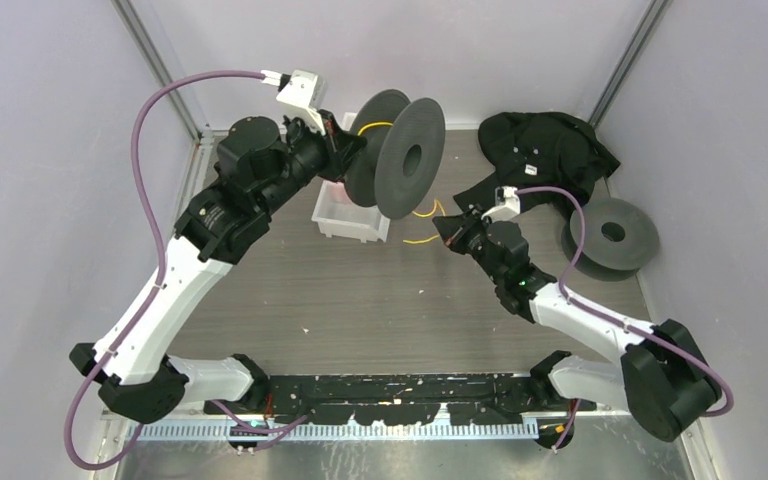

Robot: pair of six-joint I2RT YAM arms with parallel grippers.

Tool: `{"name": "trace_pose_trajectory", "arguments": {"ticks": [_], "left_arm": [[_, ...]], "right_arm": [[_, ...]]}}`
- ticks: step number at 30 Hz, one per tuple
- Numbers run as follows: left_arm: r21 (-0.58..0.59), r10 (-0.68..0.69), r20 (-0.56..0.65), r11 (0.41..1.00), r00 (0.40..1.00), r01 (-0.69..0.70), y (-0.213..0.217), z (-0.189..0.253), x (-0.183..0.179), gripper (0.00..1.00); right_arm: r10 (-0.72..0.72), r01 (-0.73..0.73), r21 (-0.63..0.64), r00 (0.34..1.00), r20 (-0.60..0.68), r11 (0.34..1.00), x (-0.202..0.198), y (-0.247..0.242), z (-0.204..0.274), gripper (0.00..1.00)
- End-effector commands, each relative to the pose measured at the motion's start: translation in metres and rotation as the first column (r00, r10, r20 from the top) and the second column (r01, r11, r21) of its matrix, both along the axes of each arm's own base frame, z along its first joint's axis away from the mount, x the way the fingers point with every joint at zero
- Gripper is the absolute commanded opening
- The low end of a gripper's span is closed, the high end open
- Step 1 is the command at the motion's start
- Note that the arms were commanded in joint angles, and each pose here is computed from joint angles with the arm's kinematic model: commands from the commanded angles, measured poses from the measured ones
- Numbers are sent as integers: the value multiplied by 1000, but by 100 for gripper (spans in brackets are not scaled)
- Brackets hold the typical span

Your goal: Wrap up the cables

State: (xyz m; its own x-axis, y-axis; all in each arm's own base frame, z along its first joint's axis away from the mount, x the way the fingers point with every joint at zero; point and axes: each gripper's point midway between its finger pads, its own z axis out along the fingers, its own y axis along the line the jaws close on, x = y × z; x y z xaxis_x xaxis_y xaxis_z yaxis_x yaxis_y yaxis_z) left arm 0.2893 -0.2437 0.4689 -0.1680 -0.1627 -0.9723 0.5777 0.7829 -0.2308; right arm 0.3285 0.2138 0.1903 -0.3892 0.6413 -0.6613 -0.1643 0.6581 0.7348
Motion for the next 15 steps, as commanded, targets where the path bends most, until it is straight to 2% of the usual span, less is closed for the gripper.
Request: {"name": "trace_pose_trajectory", "arguments": {"ticks": [1,4,7,11,15], "left_arm": [[-144,95,138,987,986,-75,11,61,10,0],[-135,161,117,980,980,-145,13,52,25,0],[-97,246,92,967,965,-238,17,33,46,0],[-109,313,42,945,949,-307,17,15,62,0],[-108,391,8,915,920,-388,24,3,74,0]], "right_arm": [[94,-94,-62,996,-3,994,-24,8,17,0],[172,-173,-177,985,-21,969,-49,15,21,1],[284,-282,-295,958,-37,913,-79,26,28,1],[437,-413,-369,899,-22,832,-110,55,48,1],[607,-561,-458,793,-57,690,-146,100,60,1]]}}
